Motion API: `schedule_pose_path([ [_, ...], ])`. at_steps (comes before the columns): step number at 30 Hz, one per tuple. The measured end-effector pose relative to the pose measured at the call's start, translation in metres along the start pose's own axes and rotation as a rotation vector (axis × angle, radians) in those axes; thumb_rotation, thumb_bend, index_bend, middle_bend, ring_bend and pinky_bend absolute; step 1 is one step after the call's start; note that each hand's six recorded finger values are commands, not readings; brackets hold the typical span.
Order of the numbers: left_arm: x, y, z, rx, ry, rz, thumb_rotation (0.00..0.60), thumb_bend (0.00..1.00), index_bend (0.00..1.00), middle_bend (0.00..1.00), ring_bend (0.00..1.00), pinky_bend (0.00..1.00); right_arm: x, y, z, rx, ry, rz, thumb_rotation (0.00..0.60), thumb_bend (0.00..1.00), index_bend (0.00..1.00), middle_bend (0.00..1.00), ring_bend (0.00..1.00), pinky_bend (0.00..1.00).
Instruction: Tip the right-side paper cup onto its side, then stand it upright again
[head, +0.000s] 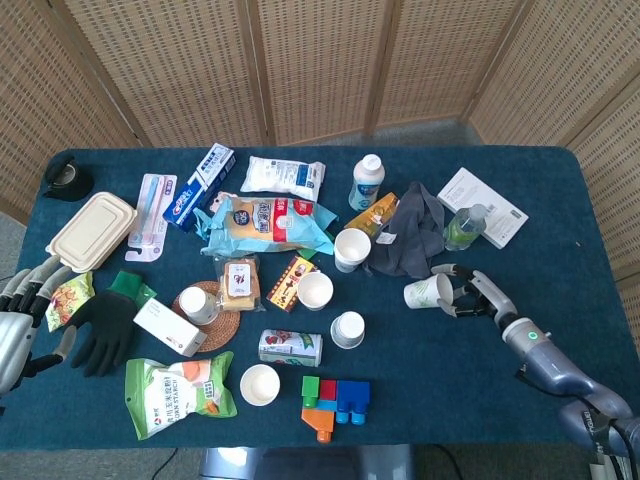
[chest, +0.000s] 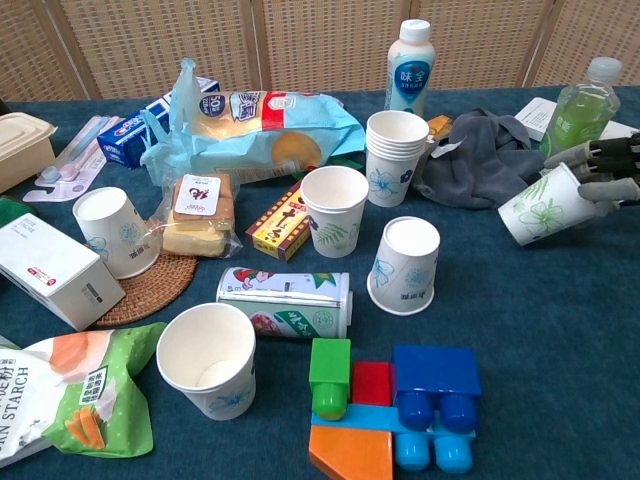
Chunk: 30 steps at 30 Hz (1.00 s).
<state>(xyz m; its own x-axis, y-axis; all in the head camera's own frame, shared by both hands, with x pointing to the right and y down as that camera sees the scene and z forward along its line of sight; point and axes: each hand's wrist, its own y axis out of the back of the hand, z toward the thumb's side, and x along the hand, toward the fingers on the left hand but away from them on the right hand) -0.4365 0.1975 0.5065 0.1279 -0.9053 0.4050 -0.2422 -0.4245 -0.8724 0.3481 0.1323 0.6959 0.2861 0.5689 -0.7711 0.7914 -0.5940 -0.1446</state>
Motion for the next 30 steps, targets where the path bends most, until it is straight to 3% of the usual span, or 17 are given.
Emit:
schedule_pose_path([
  [6,-0.001,0.001,0.001,-0.01,-0.011,0.004,0.6,0.51,0.0,0.0,0.0,0.02,0.009,0.014,-0.005,0.037,0.0,-0.035,0.6,0.4,0.0,0.0,0.0,0.0],
  [14,-0.003,-0.001,0.003,-0.015,-0.024,0.002,0.6,0.51,0.0,0.0,0.0,0.02,0.025,0.025,0.002,0.204,0.031,-0.078,0.6,0.4,0.0,0.0,0.0,0.0],
  [20,-0.006,0.0,0.002,-0.013,-0.028,0.005,0.6,0.51,0.0,0.0,0.0,0.02,0.033,0.023,0.009,0.422,0.054,-0.112,0.6,0.41,0.0,0.0,0.0,0.0],
  [30,-0.004,-0.001,0.002,-0.011,-0.026,-0.002,0.6,0.51,0.0,0.0,0.0,0.02,0.04,0.006,0.014,0.834,0.02,-0.14,0.6,0.42,0.0,0.0,0.0,0.0],
])
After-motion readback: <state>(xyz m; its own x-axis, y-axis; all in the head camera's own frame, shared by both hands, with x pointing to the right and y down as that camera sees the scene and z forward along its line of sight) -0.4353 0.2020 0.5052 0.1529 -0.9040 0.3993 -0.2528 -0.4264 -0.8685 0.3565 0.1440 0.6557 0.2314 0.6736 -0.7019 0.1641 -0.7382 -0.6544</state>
